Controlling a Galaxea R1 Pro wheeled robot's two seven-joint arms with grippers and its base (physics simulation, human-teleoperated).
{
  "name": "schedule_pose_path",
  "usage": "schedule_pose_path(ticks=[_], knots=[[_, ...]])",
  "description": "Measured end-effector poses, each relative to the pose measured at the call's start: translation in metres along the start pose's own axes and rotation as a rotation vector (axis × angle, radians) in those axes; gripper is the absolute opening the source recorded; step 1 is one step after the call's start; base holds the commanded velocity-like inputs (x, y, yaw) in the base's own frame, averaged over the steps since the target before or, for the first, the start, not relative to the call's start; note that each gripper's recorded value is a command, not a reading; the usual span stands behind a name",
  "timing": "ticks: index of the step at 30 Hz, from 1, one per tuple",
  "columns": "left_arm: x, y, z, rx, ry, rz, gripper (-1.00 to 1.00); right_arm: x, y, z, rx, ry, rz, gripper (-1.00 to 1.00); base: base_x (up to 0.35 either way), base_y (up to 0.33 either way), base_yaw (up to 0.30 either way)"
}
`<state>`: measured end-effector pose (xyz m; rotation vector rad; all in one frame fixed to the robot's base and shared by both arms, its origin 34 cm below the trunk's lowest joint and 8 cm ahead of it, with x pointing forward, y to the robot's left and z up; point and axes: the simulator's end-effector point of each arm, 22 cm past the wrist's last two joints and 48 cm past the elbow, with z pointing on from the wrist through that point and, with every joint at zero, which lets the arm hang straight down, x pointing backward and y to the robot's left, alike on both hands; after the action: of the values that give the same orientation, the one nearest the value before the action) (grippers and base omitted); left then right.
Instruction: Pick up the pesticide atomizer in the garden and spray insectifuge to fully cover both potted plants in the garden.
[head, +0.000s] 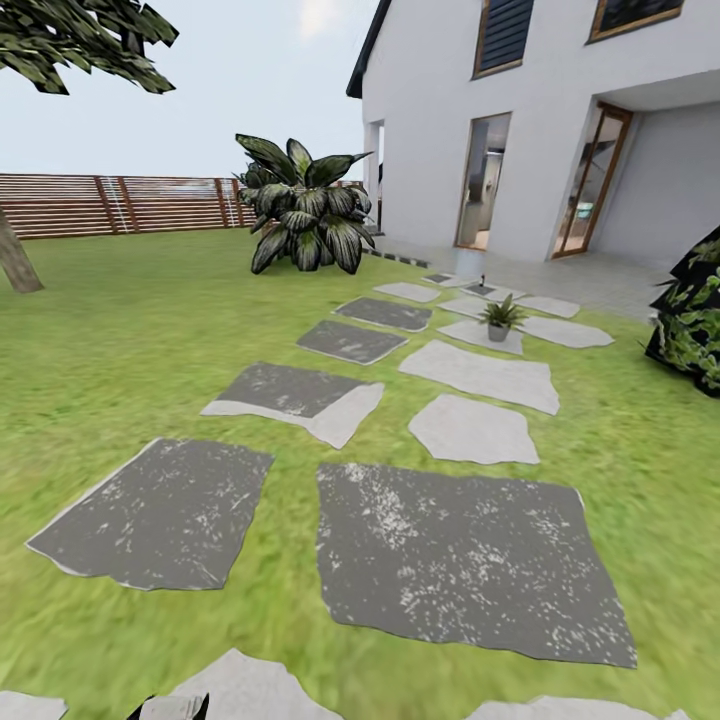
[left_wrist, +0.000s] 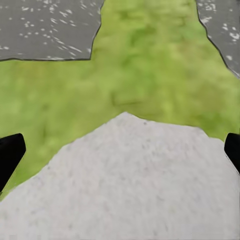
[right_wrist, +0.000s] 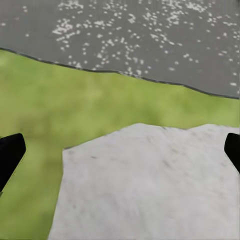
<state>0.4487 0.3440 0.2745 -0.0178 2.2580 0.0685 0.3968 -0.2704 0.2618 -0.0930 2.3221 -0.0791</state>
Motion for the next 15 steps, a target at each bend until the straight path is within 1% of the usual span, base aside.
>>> schedule_pose_path(ticks=[15], knots=[[0.0,-0.0001,0.0,0.0,0.0,0.001,1.0,0.0001,0.0,0.0,0.0,0.0,0.0,1.0,0.338,0.0,0.0]])
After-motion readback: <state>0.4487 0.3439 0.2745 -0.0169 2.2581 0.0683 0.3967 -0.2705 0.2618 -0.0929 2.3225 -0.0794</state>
